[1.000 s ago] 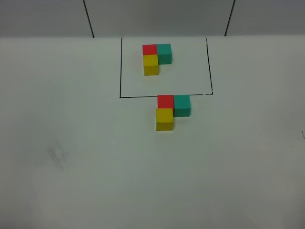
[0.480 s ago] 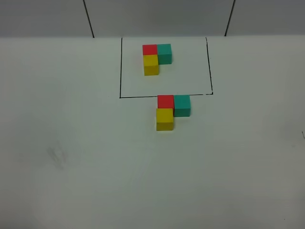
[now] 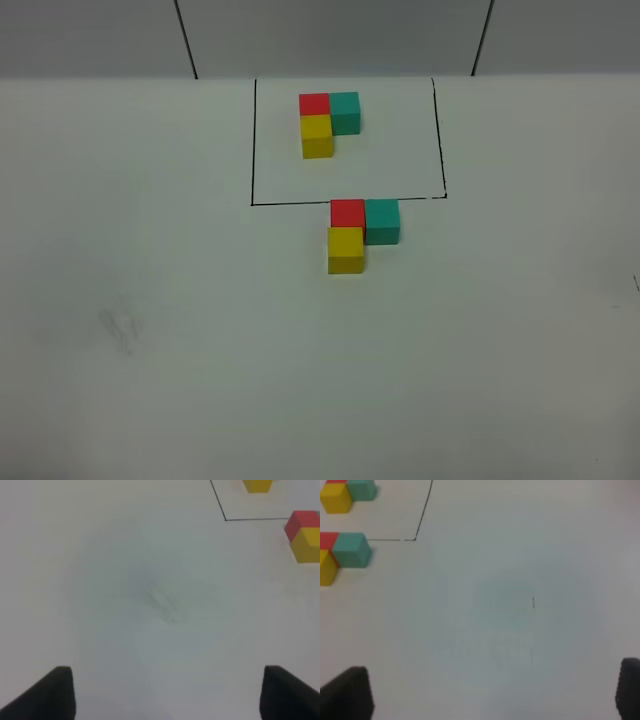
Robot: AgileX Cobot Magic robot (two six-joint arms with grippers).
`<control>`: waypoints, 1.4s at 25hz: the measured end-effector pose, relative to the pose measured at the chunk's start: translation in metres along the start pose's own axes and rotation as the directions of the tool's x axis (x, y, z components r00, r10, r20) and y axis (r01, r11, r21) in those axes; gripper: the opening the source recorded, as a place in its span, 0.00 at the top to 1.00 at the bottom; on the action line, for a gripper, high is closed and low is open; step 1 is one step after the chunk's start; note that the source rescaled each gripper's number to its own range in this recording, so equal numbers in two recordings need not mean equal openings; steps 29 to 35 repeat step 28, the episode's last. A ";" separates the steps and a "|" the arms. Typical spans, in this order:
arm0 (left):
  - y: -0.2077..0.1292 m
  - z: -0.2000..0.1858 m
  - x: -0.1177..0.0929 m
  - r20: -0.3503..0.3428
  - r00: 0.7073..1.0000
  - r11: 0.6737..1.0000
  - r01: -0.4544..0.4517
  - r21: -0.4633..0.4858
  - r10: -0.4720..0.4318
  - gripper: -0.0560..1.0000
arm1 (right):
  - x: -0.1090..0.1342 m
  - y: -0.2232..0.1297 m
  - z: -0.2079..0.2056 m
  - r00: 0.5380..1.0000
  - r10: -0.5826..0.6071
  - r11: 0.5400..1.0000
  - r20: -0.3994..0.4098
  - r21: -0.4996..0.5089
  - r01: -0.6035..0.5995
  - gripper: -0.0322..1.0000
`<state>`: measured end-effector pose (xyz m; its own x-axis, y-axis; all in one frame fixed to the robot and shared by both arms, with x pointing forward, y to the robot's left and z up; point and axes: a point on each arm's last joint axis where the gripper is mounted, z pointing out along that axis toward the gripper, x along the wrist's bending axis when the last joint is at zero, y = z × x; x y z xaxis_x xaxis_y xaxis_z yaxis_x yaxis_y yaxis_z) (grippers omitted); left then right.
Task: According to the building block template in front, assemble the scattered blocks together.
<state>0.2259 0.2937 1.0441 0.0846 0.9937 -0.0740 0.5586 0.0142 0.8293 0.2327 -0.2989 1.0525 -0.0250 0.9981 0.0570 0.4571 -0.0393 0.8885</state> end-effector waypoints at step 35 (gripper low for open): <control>0.000 0.000 0.000 0.000 1.000 1.000 -0.001 0.000 0.001 0.22 | 0.000 0.000 0.000 1.000 0.008 1.000 0.000 0.000 -0.008 0.15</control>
